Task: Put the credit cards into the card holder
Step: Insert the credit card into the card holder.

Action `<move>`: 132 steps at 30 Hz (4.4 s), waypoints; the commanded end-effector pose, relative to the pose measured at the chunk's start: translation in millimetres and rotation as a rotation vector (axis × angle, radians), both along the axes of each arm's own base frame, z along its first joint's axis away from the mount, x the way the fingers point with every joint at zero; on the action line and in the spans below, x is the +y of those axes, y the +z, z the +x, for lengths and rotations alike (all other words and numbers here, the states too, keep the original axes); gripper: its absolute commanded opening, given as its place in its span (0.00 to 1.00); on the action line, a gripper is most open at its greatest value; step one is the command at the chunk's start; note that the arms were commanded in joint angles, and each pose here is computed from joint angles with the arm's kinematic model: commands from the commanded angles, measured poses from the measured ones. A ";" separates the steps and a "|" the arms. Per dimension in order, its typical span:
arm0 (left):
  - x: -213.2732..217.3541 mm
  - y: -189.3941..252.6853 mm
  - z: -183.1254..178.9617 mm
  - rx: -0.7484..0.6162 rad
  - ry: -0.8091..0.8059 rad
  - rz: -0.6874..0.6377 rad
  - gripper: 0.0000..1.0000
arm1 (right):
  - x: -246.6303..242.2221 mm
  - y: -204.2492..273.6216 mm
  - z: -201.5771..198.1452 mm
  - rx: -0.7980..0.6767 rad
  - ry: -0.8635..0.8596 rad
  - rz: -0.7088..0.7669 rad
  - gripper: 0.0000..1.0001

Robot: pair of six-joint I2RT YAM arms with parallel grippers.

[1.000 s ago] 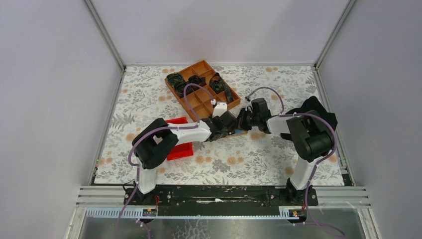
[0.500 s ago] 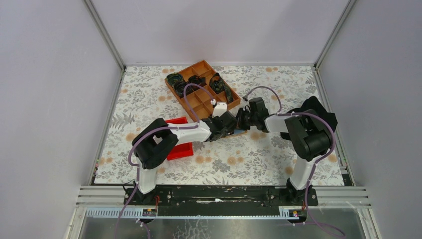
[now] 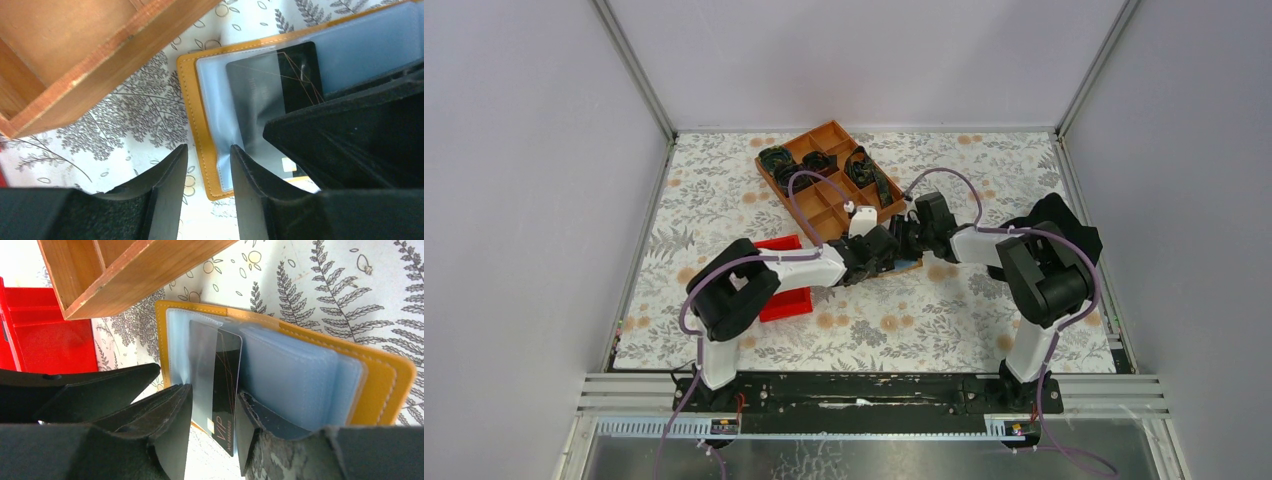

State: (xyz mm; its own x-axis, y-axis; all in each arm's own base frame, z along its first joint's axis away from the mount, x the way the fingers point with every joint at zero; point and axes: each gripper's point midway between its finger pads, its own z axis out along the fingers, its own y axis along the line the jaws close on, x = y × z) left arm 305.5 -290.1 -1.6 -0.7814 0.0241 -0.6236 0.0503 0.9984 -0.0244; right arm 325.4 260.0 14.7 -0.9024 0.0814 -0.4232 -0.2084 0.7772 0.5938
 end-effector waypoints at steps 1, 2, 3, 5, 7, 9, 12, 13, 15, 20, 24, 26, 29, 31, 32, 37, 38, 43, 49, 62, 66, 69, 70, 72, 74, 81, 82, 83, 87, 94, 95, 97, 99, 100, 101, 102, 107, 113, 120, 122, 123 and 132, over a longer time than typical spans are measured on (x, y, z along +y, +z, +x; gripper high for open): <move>39.5 -84.7 -122.5 0.479 -0.101 0.145 0.46 | -40.5 -54.1 -70.9 0.259 0.043 -0.238 0.45; 39.0 -82.3 -121.8 0.473 -0.096 0.139 0.46 | -41.2 -53.3 -70.0 0.257 0.042 -0.244 0.46; 38.6 -80.4 -121.6 0.468 -0.090 0.132 0.47 | -41.9 -52.7 -69.2 0.255 0.042 -0.250 0.47; 36.5 -75.4 -120.7 0.455 -0.079 0.110 0.47 | -43.8 -52.3 -67.7 0.255 0.040 -0.266 0.49; 35.3 -69.5 -119.7 0.438 -0.068 0.088 0.47 | -44.7 -51.3 -65.6 0.250 0.039 -0.278 0.49; 34.6 -63.5 -117.6 0.422 -0.058 0.073 0.47 | -46.7 -52.0 -64.5 0.249 0.039 -0.293 0.49; 35.0 -54.3 -114.6 0.394 -0.043 0.056 0.48 | -49.1 -53.9 -65.6 0.245 0.049 -0.319 0.49; 35.7 -51.6 -113.9 0.385 -0.038 0.051 0.48 | -50.2 -55.0 -66.2 0.245 0.052 -0.326 0.49; 37.2 -47.0 -113.2 0.370 -0.026 0.044 0.49 | -51.1 -56.2 -68.1 0.240 0.060 -0.334 0.50; 41.0 -34.6 -110.6 0.326 0.019 0.007 0.53 | -55.1 -60.1 -72.9 0.240 0.068 -0.353 0.52; 51.0 -27.5 -108.0 0.285 0.065 0.008 0.53 | -56.8 -59.7 -73.2 0.231 0.071 -0.367 0.53; 61.1 -26.0 -107.5 0.260 0.097 0.026 0.52 | -56.5 -57.7 -72.7 0.222 0.073 -0.369 0.53; 69.2 -23.8 -105.5 0.230 0.127 0.033 0.51 | -56.9 -53.8 -71.4 0.209 0.068 -0.368 0.54; 72.4 -24.5 -103.4 0.217 0.137 0.050 0.49 | -57.0 -51.5 -71.1 0.201 0.068 -0.371 0.54; 73.3 -24.8 -102.1 0.211 0.140 0.059 0.48 | -56.9 -50.1 -71.0 0.200 0.067 -0.369 0.54; 72.3 -26.6 -93.0 0.185 0.143 0.089 0.44 | -57.3 -42.7 -67.9 0.179 0.062 -0.370 0.54; 72.1 -28.9 -91.9 0.185 0.140 0.101 0.44 | -56.7 -41.2 -67.9 0.177 0.063 -0.368 0.54; 64.4 -34.2 -82.0 0.175 0.124 0.126 0.42 | -55.8 -33.4 -66.6 0.159 0.078 -0.380 0.54; 50.1 -40.5 -72.4 0.177 0.105 0.105 0.42 | -58.0 -22.3 -64.9 0.132 0.073 -0.395 0.54; 29.2 -52.1 -77.9 0.234 0.084 0.005 0.41 | -56.1 -7.2 -65.0 0.095 0.069 -0.365 0.55; 18.4 -50.8 -79.0 0.246 0.063 -0.044 0.40 | -55.2 -7.4 -66.9 0.099 0.075 -0.364 0.55; 11.8 -49.0 -78.5 0.251 0.046 -0.067 0.40 | -54.4 -8.1 -67.7 0.097 0.078 -0.363 0.55; 9.6 -48.6 -78.9 0.253 0.040 -0.073 0.40 | -53.9 -8.4 -68.2 0.099 0.079 -0.362 0.55; 7.7 -49.0 -80.1 0.258 0.032 -0.082 0.40 | -52.7 -10.3 -69.5 0.102 0.082 -0.363 0.55; 5.0 -50.3 -83.6 0.270 0.018 -0.091 0.40 | -50.7 -10.9 -69.8 0.102 0.084 -0.358 0.55; 9.2 -56.2 -94.3 0.291 0.003 -0.072 0.39 | -45.9 -11.0 -70.7 0.099 0.088 -0.352 0.56; 10.9 -56.1 -94.8 0.290 0.004 -0.066 0.39 | -46.1 -10.9 -70.8 0.099 0.088 -0.353 0.56; 12.1 -55.6 -95.3 0.287 0.003 -0.061 0.39 | -45.6 -9.9 -70.2 0.096 0.087 -0.352 0.56; 20.8 -54.3 -95.6 0.284 0.012 -0.022 0.38 | -46.1 -8.3 -69.1 0.091 0.082 -0.353 0.56; 19.2 -54.5 -101.6 0.311 -0.016 -0.004 0.35 | -44.9 -7.2 -69.4 0.091 0.079 -0.346 0.56; 17.7 -55.3 -102.8 0.316 -0.025 0.002 0.34 | -44.4 -7.0 -69.7 0.092 0.079 -0.344 0.56; 12.6 -55.9 -105.9 0.320 -0.047 0.012 0.34 | -43.8 -6.7 -70.2 0.093 0.082 -0.342 0.56; 7.2 -56.4 -108.3 0.320 -0.065 0.017 0.34 | -42.4 -6.2 -71.1 0.093 0.085 -0.340 0.56; 5.2 -56.7 -108.7 0.318 -0.071 0.021 0.34 | -41.5 -6.2 -72.0 0.095 0.087 -0.339 0.56; 2.9 -57.6 -109.8 0.321 -0.077 0.023 0.34 | -40.4 -6.7 -72.9 0.096 0.090 -0.340 0.57; 0.6 -58.0 -110.7 0.322 -0.083 0.023 0.34 | -39.3 -7.1 -74.4 0.099 0.094 -0.340 0.57; -3.9 -59.1 -112.9 0.324 -0.091 0.026 0.34 | -30.5 -8.5 -81.3 0.102 0.116 -0.340 0.63; -2.4 -56.2 -112.0 0.311 -0.074 0.020 0.33 | -24.1 -11.2 -90.4 0.109 0.132 -0.345 0.63; -8.5 -49.3 -110.1 0.289 -0.062 -0.037 0.34 | -11.2 -11.1 -97.7 0.110 0.158 -0.348 0.63; -10.9 -46.6 -108.8 0.281 -0.064 -0.052 0.34 | -8.2 -11.8 -99.5 0.110 0.163 -0.357 0.63; -11.9 -46.2 -108.8 0.280 -0.064 -0.058 0.34 | -7.2 -12.2 -100.4 0.109 0.167 -0.362 0.63; -18.1 -39.8 -110.3 0.273 -0.060 -0.122 0.33 | -3.4 -24.2 -111.2 0.118 0.181 -0.415 0.63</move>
State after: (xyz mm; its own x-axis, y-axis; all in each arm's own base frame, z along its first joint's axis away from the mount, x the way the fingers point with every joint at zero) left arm 254.2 -322.1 8.5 -0.8026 -0.0788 -0.5913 0.0528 0.9780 -0.2020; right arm 266.0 236.1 15.2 -0.8780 -0.1787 -0.4441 -0.2912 0.9357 0.1991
